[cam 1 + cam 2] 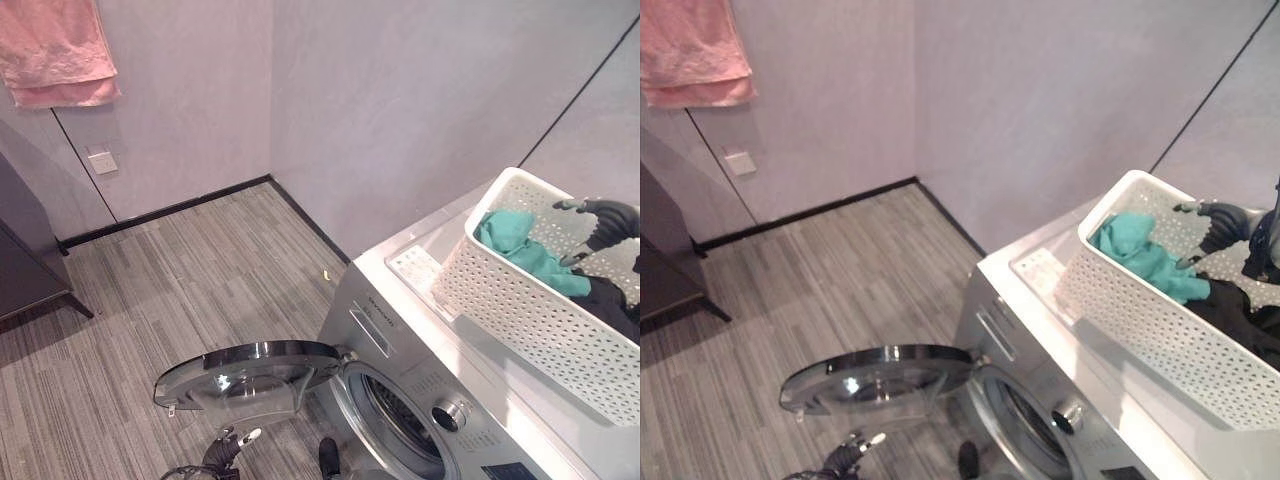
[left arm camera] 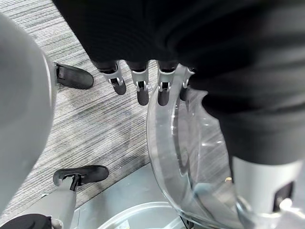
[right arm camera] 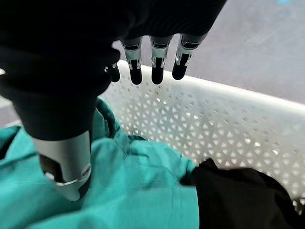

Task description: Grab the laundry basket,head to the washer,open it,put in the laundry and shut it.

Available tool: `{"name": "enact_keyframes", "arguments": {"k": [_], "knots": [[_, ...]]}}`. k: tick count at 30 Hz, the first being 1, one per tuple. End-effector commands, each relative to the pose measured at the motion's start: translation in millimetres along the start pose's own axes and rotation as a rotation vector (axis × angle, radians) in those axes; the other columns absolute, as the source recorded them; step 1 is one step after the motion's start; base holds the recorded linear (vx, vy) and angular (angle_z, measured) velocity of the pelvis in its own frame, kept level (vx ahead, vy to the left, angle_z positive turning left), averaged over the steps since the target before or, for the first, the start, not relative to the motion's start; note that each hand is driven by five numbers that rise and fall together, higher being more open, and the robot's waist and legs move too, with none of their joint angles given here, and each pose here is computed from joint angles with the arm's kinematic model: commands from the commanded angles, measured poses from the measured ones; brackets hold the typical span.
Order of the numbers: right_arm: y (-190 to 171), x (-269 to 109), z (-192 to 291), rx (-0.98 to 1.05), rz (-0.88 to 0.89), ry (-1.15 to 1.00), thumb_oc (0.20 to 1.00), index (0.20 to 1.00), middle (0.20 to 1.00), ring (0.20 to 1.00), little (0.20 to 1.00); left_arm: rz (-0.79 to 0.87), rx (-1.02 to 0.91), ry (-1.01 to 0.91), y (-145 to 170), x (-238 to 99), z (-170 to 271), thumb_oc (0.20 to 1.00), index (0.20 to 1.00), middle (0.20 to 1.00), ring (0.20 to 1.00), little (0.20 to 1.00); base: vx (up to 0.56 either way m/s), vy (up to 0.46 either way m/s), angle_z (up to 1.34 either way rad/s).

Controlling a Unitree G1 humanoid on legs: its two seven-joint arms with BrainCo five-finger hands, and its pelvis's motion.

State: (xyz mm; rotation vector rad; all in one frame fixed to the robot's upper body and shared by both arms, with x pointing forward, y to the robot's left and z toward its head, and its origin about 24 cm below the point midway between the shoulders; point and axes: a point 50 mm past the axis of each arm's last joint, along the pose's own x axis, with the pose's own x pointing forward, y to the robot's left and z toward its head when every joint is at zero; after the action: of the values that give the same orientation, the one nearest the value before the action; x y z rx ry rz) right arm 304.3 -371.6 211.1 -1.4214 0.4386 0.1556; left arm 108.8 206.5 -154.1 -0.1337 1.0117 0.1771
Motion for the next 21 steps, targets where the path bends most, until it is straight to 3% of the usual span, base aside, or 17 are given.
{"name": "enact_keyframes", "arguments": {"k": [1, 21], "knots": [[-6, 2, -3, 0.019, -0.027, 0.027, 1.000, 1.000, 1.000, 1.000, 1.000, 0.004, 0.052, 0.004, 4, 3, 5, 1.000, 1.000, 1.000, 1.000, 1.000, 0.00, 0.020, 0.04], [50, 25, 27, -0.062, 0.165, -0.063, 1.000, 1.000, 1.000, 1.000, 1.000, 0.060, 0.025, 0.006, 14, 3, 7, 1.000, 1.000, 1.000, 1.000, 1.000, 0.00, 0.009, 0.04]]}}
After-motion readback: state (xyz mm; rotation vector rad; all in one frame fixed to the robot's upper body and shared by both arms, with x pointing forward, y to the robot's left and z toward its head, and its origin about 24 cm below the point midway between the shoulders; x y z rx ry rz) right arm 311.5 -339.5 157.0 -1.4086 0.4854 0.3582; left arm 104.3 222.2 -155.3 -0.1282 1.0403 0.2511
